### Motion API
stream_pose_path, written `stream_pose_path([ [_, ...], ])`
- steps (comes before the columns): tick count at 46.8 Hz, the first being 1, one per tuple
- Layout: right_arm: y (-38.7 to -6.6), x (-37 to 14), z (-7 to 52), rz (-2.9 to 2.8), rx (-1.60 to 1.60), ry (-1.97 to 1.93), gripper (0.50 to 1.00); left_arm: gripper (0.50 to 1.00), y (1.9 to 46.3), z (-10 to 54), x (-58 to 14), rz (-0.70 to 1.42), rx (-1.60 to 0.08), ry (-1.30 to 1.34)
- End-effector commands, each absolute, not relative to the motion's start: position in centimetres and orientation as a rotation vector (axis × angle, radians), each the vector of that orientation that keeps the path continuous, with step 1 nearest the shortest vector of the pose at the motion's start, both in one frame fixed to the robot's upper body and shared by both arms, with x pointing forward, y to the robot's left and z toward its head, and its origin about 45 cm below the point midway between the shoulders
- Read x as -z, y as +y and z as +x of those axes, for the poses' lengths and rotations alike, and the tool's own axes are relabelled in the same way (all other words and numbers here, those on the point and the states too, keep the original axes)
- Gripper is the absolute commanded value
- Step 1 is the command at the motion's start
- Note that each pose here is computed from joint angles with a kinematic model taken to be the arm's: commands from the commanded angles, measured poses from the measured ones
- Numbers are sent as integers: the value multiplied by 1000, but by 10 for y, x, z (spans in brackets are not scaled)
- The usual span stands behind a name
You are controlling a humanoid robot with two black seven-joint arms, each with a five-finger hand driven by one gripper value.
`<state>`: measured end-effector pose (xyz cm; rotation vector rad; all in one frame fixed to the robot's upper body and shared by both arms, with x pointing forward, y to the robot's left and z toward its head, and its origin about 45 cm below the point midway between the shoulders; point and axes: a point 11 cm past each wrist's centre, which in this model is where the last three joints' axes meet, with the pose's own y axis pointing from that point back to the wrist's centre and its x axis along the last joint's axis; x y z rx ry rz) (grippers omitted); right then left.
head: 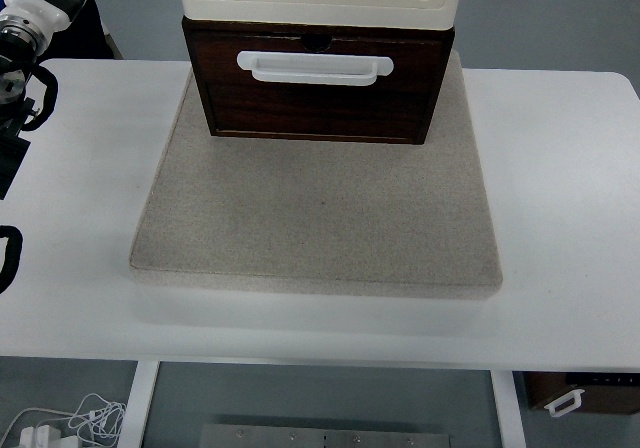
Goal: Close the drawer under the combination cabinet
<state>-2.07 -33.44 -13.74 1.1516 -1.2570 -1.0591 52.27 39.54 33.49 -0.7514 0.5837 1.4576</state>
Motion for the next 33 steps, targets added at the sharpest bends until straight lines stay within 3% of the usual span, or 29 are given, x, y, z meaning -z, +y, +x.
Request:
stream_pose_path([
  [1, -335, 137, -21, 1151, 1059, -1257, 952, 1000, 396, 523, -338, -769, -1452, 588],
  [33, -334, 137, -21, 1152, 1060, -1257, 952, 1000, 395, 524, -341, -788, -1438, 590],
])
